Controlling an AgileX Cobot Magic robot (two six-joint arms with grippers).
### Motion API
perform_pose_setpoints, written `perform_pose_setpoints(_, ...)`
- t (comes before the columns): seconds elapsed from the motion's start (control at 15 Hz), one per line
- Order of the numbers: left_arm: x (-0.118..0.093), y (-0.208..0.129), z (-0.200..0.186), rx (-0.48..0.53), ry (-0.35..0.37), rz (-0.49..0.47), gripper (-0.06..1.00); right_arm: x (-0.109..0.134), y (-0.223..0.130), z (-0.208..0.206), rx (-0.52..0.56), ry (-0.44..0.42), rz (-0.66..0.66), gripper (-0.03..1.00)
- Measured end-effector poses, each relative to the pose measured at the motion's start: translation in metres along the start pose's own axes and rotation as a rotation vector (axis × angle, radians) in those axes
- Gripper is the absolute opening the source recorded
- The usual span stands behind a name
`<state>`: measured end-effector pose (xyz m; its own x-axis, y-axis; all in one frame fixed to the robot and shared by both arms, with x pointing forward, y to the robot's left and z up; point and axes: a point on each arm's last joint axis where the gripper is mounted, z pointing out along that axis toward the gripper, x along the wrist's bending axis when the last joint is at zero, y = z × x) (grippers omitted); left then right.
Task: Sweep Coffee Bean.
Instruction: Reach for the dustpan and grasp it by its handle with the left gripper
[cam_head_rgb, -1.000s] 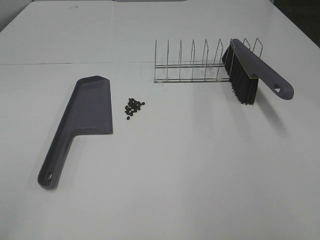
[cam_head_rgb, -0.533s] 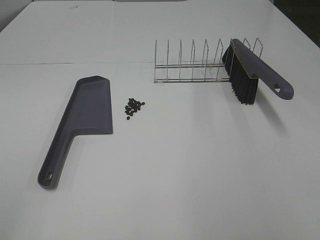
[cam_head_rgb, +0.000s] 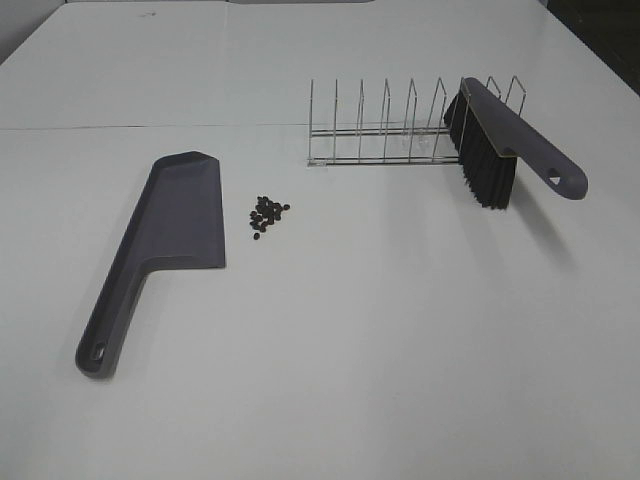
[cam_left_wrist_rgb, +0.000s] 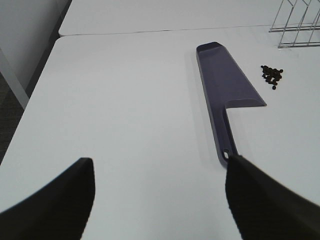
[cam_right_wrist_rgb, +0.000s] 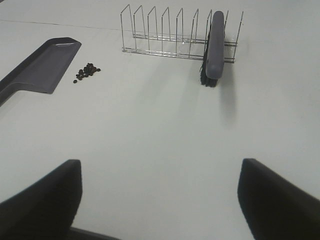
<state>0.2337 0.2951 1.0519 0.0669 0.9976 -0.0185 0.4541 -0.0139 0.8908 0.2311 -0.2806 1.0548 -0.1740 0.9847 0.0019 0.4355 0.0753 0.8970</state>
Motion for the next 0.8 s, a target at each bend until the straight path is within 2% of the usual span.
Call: perform_pose_setpoints(0.8, 0.0000, 0.0000, 0.0000, 0.000, 0.000, 0.000, 0.67, 0.0000, 0.0000, 0.0000, 0.000, 0.000, 0.000, 0.72)
